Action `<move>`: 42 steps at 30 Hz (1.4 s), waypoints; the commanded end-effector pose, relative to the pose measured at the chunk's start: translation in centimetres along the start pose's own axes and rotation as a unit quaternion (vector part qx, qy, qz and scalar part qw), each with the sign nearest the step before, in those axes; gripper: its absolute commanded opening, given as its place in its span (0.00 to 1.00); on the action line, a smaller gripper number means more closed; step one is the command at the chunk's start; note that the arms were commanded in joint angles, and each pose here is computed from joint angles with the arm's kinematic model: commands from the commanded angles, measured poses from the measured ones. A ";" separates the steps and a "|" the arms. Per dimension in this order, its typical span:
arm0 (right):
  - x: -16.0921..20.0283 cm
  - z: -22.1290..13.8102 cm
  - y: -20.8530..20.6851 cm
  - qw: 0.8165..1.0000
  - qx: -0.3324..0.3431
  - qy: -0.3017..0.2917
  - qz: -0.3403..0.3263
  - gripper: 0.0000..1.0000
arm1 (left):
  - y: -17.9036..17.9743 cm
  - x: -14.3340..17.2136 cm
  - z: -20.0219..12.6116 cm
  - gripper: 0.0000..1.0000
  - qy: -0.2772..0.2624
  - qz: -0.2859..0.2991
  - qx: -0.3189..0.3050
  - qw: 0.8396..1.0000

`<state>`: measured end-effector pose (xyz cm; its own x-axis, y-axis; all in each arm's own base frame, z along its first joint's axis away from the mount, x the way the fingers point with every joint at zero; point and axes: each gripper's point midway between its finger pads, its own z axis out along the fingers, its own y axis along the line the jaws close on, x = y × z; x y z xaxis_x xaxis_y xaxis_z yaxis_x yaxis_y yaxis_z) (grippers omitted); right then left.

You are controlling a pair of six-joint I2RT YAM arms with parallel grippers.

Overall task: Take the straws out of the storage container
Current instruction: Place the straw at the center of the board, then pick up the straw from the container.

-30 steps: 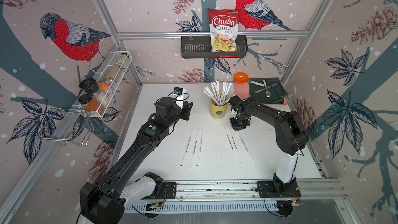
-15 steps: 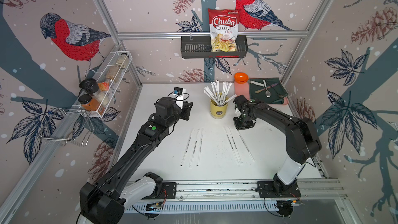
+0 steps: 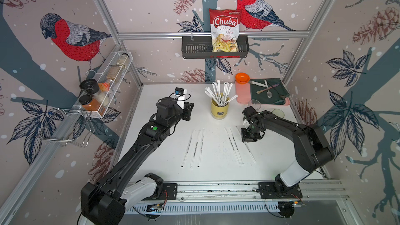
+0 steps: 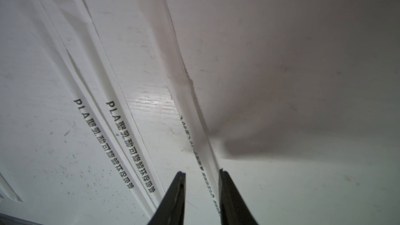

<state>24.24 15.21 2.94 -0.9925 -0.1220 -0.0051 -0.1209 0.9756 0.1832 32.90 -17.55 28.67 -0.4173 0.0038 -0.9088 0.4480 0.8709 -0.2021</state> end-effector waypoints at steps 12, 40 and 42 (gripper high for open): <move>-0.6 0.6 1.4 1.000 -0.029 -0.005 -0.004 0.32 | -0.1 -0.5 0.0 0.32 -0.008 0.005 0.002 1.000; -6.5 -16.4 1.4 0.955 -0.053 -0.290 0.021 0.29 | -13.2 -1.1 10.9 0.31 -0.044 0.164 0.122 0.978; -6.1 -18.5 0.9 0.942 -0.062 -0.328 0.024 0.29 | -13.8 -1.2 13.0 0.31 -0.042 0.188 0.121 0.974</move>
<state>30.34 14.56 19.59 -0.8467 0.0618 -0.5285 -0.1270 0.9411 0.3135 35.69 -34.92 27.11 -0.2685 0.1649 -0.9491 0.7311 0.6764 -0.0893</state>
